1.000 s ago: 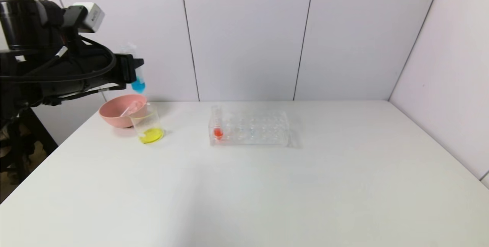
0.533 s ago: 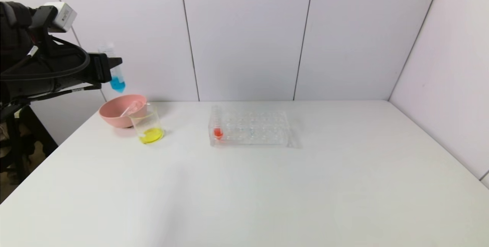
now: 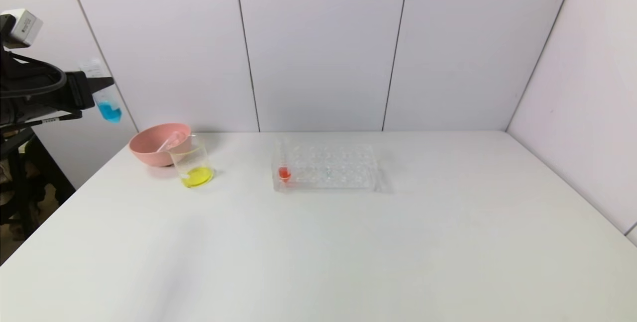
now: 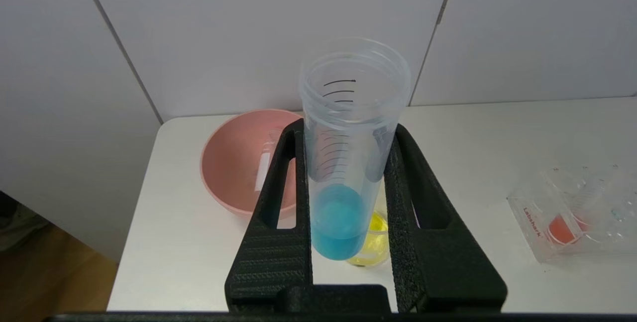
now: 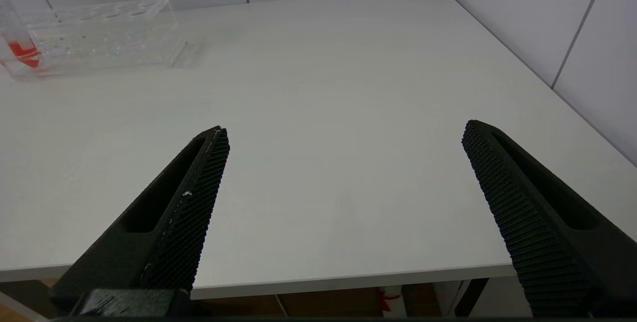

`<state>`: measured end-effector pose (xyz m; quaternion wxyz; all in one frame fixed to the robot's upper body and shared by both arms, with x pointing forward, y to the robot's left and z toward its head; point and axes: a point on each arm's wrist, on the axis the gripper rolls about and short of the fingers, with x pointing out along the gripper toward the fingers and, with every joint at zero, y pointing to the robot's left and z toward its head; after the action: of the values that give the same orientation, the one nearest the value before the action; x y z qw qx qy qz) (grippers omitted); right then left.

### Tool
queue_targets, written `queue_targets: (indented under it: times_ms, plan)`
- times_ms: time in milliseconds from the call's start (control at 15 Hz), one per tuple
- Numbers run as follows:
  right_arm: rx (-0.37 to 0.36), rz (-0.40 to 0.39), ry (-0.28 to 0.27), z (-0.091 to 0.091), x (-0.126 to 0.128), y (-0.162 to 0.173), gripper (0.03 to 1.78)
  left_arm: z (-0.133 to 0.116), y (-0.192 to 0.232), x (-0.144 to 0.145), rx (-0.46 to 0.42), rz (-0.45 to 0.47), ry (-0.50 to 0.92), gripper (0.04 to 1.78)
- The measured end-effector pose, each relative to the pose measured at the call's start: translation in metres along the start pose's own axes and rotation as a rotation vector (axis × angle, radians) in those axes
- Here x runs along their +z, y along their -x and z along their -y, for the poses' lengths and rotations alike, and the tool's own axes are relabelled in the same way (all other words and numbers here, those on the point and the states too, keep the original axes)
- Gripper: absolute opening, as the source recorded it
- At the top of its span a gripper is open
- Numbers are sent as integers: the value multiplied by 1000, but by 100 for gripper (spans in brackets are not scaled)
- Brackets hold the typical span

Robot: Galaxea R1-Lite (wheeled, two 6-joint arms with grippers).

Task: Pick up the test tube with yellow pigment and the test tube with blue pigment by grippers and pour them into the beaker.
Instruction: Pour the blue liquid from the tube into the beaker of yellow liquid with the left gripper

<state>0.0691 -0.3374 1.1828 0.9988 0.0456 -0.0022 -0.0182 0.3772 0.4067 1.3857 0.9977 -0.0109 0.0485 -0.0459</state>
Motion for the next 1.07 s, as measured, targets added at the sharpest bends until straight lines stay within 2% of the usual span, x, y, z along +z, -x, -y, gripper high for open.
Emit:
queue_targets:
  times_ms: [267, 800, 933, 1067]
  plan:
    - [-1, 0, 0, 0, 0, 0, 171, -16, -11, 7, 34, 15, -2, 44]
    - [-1, 0, 0, 0, 0, 0, 171, -30, -43, 3, 17, -14, 1, 44]
    - [0, 0, 1, 0, 0, 0, 171, -32, -51, 5, -44, -33, -26, 44]
    - [0, 0, 1, 0, 0, 0, 171, -37, -63, 5, -147, -52, -78, 44]
